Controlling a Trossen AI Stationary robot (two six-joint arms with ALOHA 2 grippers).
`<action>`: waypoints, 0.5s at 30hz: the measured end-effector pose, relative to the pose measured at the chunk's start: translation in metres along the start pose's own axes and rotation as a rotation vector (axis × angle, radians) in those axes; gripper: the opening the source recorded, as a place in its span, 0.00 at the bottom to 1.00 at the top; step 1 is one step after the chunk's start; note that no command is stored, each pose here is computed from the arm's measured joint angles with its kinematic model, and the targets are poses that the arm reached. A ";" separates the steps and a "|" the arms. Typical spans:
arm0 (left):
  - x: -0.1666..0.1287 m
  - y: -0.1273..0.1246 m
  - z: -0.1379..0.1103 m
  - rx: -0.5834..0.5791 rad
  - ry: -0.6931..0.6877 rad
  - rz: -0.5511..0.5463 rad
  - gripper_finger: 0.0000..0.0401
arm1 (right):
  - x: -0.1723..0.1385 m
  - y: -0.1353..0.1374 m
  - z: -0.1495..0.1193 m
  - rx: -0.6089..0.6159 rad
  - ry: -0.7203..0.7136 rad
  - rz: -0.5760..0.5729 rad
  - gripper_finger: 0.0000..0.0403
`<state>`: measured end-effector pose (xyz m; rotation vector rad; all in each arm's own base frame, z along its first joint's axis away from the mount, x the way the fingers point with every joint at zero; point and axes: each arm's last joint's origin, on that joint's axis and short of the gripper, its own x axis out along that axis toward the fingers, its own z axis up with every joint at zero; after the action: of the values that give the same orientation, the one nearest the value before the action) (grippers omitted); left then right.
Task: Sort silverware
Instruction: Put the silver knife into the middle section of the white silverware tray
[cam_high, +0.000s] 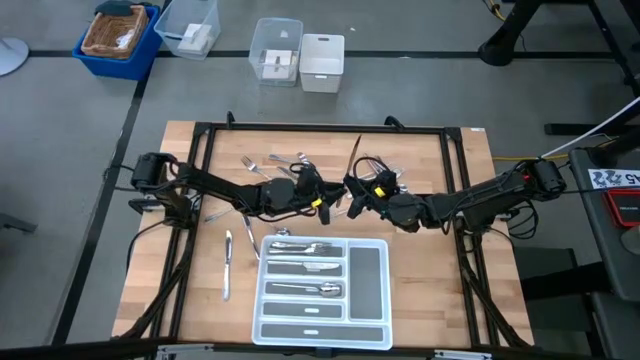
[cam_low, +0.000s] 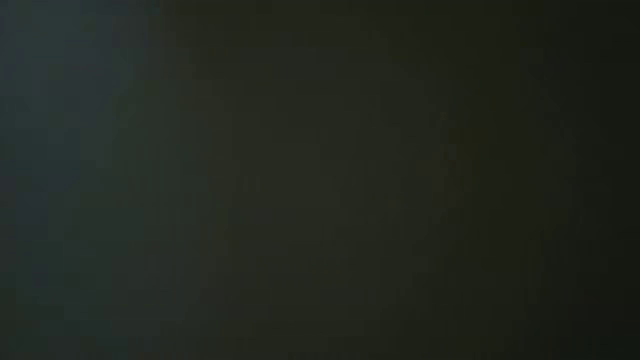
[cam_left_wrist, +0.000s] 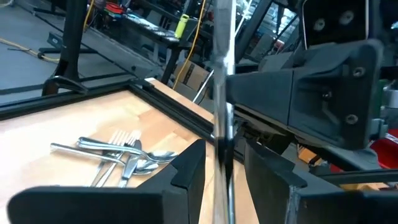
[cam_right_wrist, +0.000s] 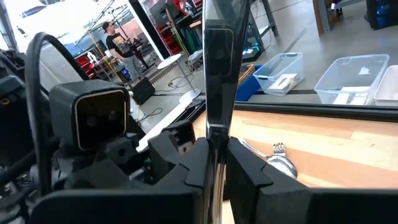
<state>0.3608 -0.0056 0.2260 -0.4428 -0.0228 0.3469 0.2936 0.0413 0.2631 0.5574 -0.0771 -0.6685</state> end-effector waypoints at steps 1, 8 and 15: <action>0.004 -0.001 -0.001 0.010 0.000 -0.001 0.25 | 0.000 0.000 0.000 0.001 -0.001 0.001 0.09; 0.014 0.003 -0.004 0.053 0.008 0.021 0.25 | 0.000 0.000 0.000 0.003 0.000 0.002 0.09; 0.015 0.005 -0.004 0.058 0.020 0.034 0.13 | 0.000 0.000 0.000 0.004 0.000 0.003 0.09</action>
<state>0.3735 0.0021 0.2194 -0.3890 0.0139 0.3757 0.2936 0.0418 0.2633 0.5610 -0.0795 -0.6662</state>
